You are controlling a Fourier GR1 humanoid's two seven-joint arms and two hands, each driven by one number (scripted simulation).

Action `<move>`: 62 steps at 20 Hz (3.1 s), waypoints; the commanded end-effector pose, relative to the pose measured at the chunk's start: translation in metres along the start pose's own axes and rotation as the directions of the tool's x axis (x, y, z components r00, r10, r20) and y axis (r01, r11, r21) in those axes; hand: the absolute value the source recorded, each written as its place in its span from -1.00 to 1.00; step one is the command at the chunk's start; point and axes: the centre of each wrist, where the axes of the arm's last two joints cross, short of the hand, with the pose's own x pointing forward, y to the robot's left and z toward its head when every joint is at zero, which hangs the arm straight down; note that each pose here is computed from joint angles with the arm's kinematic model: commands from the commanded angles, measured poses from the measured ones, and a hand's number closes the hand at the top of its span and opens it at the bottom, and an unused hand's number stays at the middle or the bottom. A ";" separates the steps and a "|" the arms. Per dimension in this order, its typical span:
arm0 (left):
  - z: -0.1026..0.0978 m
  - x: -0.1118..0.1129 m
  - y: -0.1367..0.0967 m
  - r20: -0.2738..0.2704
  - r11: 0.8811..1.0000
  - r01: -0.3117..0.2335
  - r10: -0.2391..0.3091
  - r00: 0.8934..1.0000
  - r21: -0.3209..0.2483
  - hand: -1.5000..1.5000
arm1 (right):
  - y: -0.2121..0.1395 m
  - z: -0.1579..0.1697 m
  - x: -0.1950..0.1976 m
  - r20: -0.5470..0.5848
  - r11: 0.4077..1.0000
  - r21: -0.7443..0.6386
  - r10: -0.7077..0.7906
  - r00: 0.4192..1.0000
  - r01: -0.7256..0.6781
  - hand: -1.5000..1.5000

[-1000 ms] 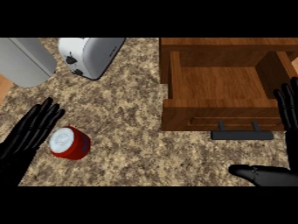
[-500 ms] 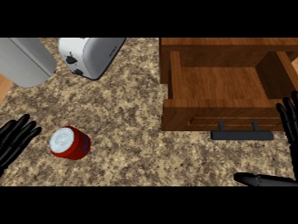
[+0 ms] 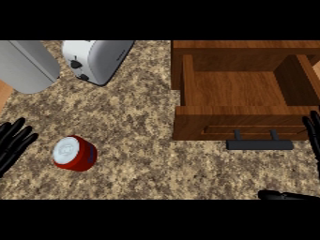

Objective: Pick up the can, place it into the drawer and close the drawer

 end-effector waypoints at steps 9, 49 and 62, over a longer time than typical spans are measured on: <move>0.001 -0.057 0.020 -0.048 1.000 -0.015 0.016 0.999 0.006 -1.00 | -0.036 0.016 -0.009 -0.006 1.000 -0.010 -0.009 1.000 0.009 -1.00; -0.008 -0.190 0.060 -0.137 0.995 0.048 -0.036 0.990 0.088 -1.00 | -0.019 0.018 -0.008 0.029 1.000 -0.005 0.006 1.000 -0.005 -1.00; -0.022 -0.232 0.073 -0.158 0.990 0.032 -0.009 0.987 0.139 -1.00 | -0.042 0.019 -0.021 0.019 1.000 0.004 0.007 1.000 -0.007 -1.00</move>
